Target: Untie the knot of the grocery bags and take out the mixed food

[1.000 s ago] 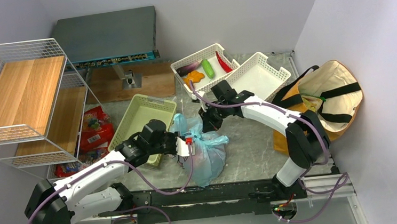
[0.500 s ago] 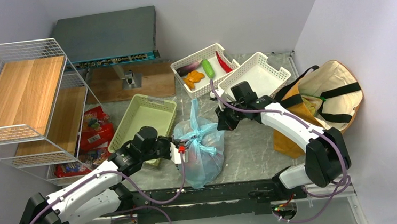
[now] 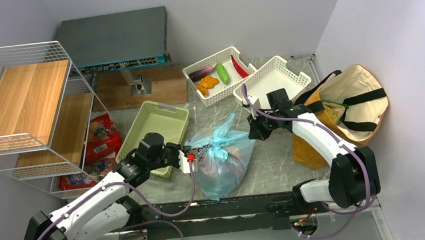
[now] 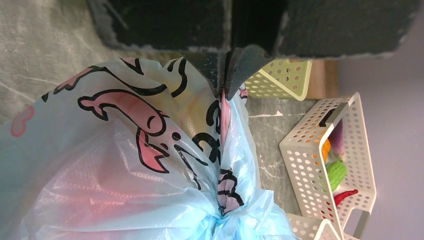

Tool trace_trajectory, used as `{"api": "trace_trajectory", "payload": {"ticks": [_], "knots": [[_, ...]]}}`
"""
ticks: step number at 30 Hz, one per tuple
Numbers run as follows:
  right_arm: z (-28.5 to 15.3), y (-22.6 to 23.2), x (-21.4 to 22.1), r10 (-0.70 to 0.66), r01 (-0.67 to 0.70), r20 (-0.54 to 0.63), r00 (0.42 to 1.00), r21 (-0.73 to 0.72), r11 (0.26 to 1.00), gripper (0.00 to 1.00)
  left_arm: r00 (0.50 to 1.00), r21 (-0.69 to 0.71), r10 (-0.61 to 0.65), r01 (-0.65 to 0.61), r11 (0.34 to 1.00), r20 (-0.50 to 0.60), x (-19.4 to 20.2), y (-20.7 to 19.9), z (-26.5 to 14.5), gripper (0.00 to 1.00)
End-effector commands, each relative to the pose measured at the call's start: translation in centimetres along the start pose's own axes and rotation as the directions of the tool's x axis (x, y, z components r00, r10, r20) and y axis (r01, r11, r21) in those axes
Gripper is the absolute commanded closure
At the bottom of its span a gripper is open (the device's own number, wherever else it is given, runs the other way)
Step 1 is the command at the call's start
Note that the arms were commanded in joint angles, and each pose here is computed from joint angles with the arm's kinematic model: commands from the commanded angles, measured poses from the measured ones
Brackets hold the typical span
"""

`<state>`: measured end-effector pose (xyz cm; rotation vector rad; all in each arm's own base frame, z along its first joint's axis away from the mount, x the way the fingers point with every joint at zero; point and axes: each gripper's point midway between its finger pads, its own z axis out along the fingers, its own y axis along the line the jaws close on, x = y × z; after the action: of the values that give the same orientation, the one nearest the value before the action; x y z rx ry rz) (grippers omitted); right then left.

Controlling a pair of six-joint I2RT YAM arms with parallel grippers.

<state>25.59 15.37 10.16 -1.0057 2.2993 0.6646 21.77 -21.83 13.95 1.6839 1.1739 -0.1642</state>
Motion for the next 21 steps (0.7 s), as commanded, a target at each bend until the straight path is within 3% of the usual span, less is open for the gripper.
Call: {"api": "trace_trajectory", "payload": {"ticks": [1, 2, 3, 4, 5, 6, 8, 10, 12, 15, 18, 21], "knots": [[-2.7, -1.7, -0.8, -0.073, 0.073, -0.002, 0.997, 0.092, 0.993, 1.0, 0.995, 0.002, -0.046, 0.047, 0.999, -0.084, 1.7, 0.3, -0.6, 1.0], [-3.1, -0.9, -1.8, -0.078, 0.077, 0.015, 0.997, 0.059, 0.995, 0.96, 0.995, -0.015, -0.078, 0.077, 0.997, -0.058, 0.5, 1.5, -0.7, 0.93], [-3.7, -0.2, -3.1, -0.073, 0.072, 0.041, 0.996, 0.028, 0.997, 0.78, 0.993, -0.027, -0.117, 0.117, 0.993, -0.015, -1.4, 3.1, -1.1, 0.76], [-4.3, 0.6, -4.6, -0.074, 0.074, 0.074, 0.995, 0.0, 0.997, 0.61, 0.988, -0.004, -0.148, 0.148, 0.989, 0.033, -3.7, 4.2, -1.6, 0.49], [-4.9, 1.4, -5.9, -0.075, 0.078, 0.108, 0.991, -0.019, 0.997, 0.48, 0.981, 0.058, -0.187, 0.184, 0.981, 0.055, -5.4, 4.3, -1.7, 0.14], [-5.3, 2.0, -7.2, -0.077, 0.081, 0.145, 0.986, -0.025, 0.996, 0.39, 0.974, 0.09, -0.211, 0.204, 0.975, 0.083, -7.2, 5.1, -1.8, 0.02], [-5.3, 2.8, -9.0, -0.062, 0.067, 0.196, 0.979, -0.015, 0.998, 0.24, 0.966, 0.141, -0.237, 0.222, 0.965, 0.102, -9.7, 5.7, -1.1, 0.01], [-4.6, 4.0, -9.5, -0.082, 0.093, 0.21, 0.974, -0.043, 0.995, 0.21, 0.962, 0.159, -0.25, 0.231, 0.96, 0.113, -10.8, 6.2, 0.1, 0.01], [-3.7, 5.3, -9.1, -0.08, 0.103, 0.198, 0.977, -0.108, 0.989, 0.23, 0.963, 0.187, -0.242, 0.218, 0.958, 0.116, -10.9, 5.8, 1.4, 0.03], [-1.9, 6.6, -8.4, -0.065, 0.095, 0.171, 0.983, -0.17, 0.981, 0.29, 0.972, 0.243, -0.205, 0.173, 0.955, 0.115, -10.4, 4.2, 2.9, 0.16], [0.2, 7.1, -8.0, -0.084, 0.112, 0.168, 0.982, -0.163, 0.98, 0.29, 0.981, 0.296, -0.167, 0.133, 0.946, 0.094, -9.0, 2.4, 4.2, 0.31], [2.3, 6.4, -7.2, -0.085, 0.105, 0.144, 0.986, -0.139, 0.985, 0.29, 0.99, 0.305, -0.138, 0.121, 0.945, 0.037, -6.8, 1.2, 5.6, 0.37]]}}
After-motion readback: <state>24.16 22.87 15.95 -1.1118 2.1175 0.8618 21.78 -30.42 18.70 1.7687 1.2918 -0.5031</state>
